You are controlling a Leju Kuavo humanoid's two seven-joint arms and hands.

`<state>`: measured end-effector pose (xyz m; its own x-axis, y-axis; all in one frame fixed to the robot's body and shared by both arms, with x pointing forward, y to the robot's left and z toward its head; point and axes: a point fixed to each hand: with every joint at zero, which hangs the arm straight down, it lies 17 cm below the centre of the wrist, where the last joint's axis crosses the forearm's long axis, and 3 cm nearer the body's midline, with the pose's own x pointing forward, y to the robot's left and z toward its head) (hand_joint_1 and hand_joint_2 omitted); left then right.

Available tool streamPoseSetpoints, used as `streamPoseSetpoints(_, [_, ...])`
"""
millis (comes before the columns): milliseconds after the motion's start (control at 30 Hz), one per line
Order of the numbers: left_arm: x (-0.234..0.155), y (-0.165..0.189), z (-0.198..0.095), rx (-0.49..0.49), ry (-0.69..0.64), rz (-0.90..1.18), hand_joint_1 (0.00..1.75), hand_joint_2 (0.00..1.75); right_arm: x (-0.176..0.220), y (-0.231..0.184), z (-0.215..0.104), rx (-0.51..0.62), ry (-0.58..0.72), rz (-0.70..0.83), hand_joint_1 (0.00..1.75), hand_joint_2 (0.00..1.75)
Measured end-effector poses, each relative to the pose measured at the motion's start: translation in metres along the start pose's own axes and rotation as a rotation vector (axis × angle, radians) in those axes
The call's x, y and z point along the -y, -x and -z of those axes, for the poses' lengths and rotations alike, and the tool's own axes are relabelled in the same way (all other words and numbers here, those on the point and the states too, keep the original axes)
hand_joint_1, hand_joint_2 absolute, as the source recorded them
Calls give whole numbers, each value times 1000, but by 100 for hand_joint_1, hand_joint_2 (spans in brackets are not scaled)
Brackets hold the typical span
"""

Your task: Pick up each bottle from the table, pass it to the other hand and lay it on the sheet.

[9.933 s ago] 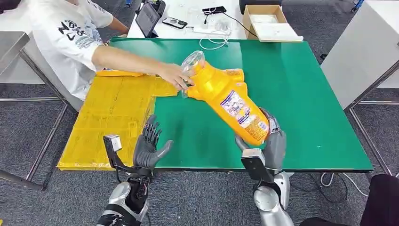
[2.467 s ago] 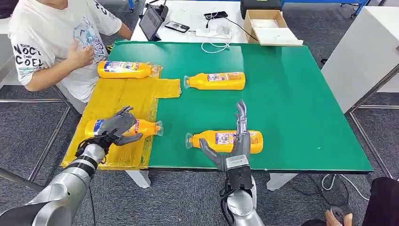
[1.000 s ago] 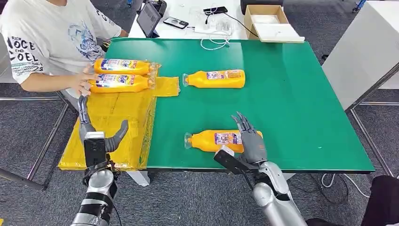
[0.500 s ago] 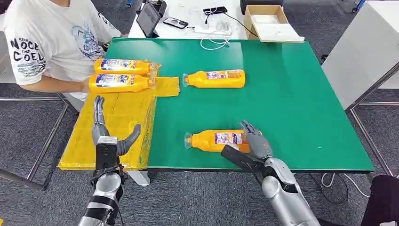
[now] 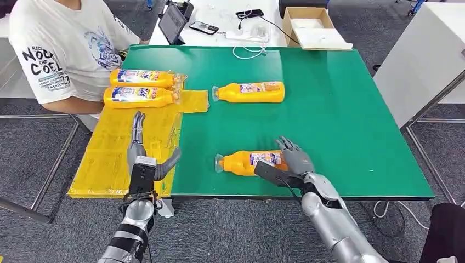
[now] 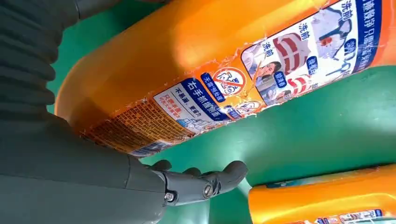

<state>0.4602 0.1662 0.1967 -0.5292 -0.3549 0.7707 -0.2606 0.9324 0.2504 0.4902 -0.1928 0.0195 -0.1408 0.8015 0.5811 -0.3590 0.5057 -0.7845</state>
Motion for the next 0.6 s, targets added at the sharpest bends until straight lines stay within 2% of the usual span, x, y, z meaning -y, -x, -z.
streamPoseSetpoints(500, [12,8,-5,-30,33,-18,0,175,1,13,6,-61,-5,-48,0,175])
streamPoseSetpoints(533, [13,8,-6,-33,36,-22,0,175,-1,14,6,-64,-9,-48,14,175])
streamPoseSetpoints(567, [14,9,-6,-36,38,-29,0,175,0,15,7,-66,-11,-48,108,175])
streamPoseSetpoints(600, [15,9,-6,-40,41,-37,0,175,-2,15,7,-66,-19,-38,171,175])
